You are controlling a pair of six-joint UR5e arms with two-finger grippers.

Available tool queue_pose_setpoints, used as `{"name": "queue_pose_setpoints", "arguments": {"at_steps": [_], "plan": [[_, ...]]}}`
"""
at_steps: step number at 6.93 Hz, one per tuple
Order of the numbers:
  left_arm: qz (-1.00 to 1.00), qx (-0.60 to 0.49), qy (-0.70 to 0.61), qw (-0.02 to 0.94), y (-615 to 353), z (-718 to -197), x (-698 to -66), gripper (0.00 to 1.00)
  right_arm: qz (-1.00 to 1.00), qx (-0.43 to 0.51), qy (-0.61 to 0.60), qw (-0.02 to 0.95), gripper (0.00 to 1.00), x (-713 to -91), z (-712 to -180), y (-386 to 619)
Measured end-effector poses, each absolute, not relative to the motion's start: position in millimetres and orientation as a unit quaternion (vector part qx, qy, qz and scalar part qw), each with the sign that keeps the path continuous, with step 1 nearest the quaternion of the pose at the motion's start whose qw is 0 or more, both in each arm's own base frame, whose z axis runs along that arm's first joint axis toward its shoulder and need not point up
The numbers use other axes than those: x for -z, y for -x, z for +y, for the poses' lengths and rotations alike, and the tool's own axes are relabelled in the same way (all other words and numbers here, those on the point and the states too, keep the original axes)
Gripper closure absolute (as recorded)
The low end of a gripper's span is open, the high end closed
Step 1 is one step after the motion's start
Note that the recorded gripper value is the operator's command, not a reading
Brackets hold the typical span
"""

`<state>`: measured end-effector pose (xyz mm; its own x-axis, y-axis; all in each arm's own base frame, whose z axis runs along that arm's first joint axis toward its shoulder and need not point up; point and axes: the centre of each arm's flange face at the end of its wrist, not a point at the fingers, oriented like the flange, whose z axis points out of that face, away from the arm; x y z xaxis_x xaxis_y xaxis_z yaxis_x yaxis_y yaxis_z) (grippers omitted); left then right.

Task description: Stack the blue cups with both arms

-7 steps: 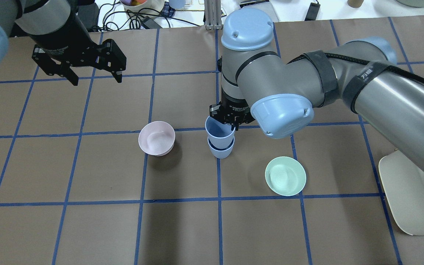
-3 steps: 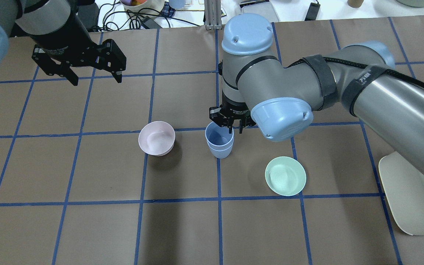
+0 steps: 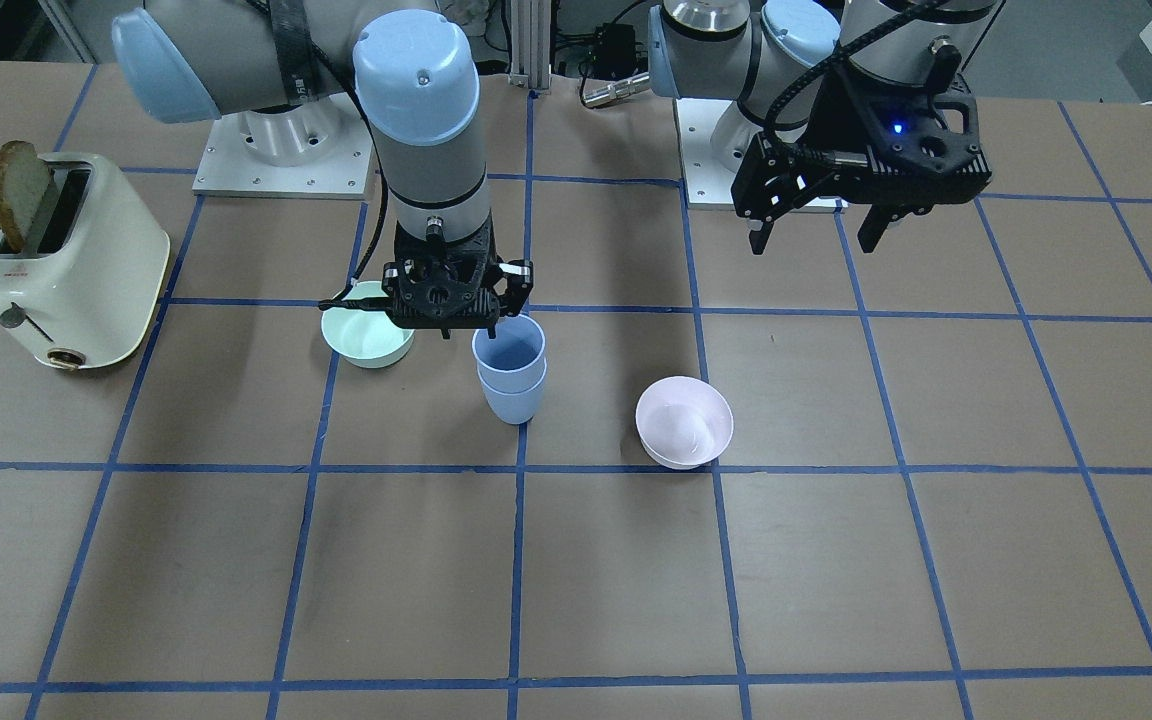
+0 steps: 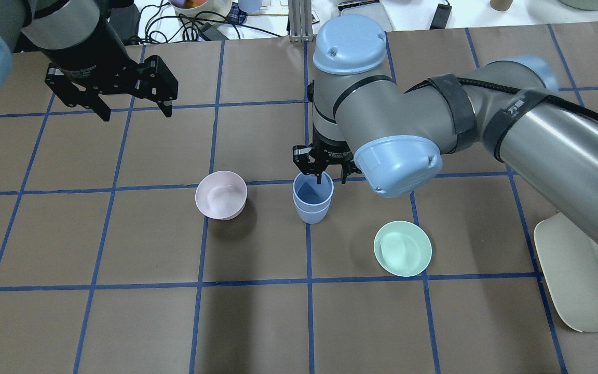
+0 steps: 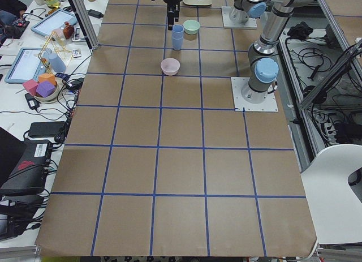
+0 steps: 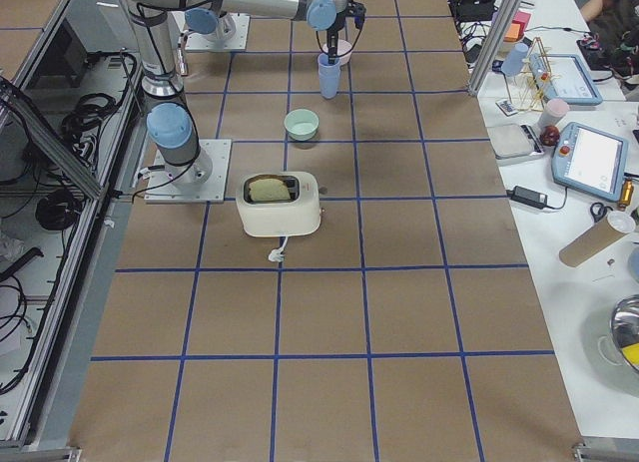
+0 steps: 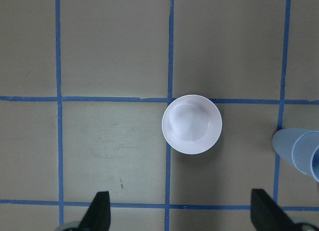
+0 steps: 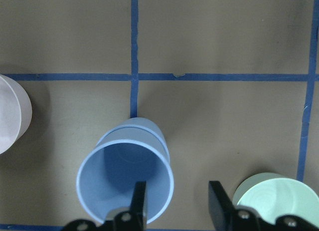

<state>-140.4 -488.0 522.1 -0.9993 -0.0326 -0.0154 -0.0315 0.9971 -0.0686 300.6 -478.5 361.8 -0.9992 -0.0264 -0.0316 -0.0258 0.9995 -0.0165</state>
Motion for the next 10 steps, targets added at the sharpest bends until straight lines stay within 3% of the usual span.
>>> {"name": "queue_pose_setpoints", "arguments": {"at_steps": [3, 7, 10], "plan": [[0.999, 0.034, 0.016, 0.008, 141, -488, -522, 0.0, 1.0, 0.027, 0.01, -0.007, 0.33, -406, -528, -202], [0.999, 0.034, 0.017, 0.006, 140, -489, -521, 0.0, 1.0, 0.014, -0.005, -0.019, 0.0, -508, -545, -131], [0.999, 0.033, 0.017, 0.006, 140, -489, -521, 0.0, 0.999, 0.028, -0.024, -0.018, 0.0, -515, -552, -108]]}}
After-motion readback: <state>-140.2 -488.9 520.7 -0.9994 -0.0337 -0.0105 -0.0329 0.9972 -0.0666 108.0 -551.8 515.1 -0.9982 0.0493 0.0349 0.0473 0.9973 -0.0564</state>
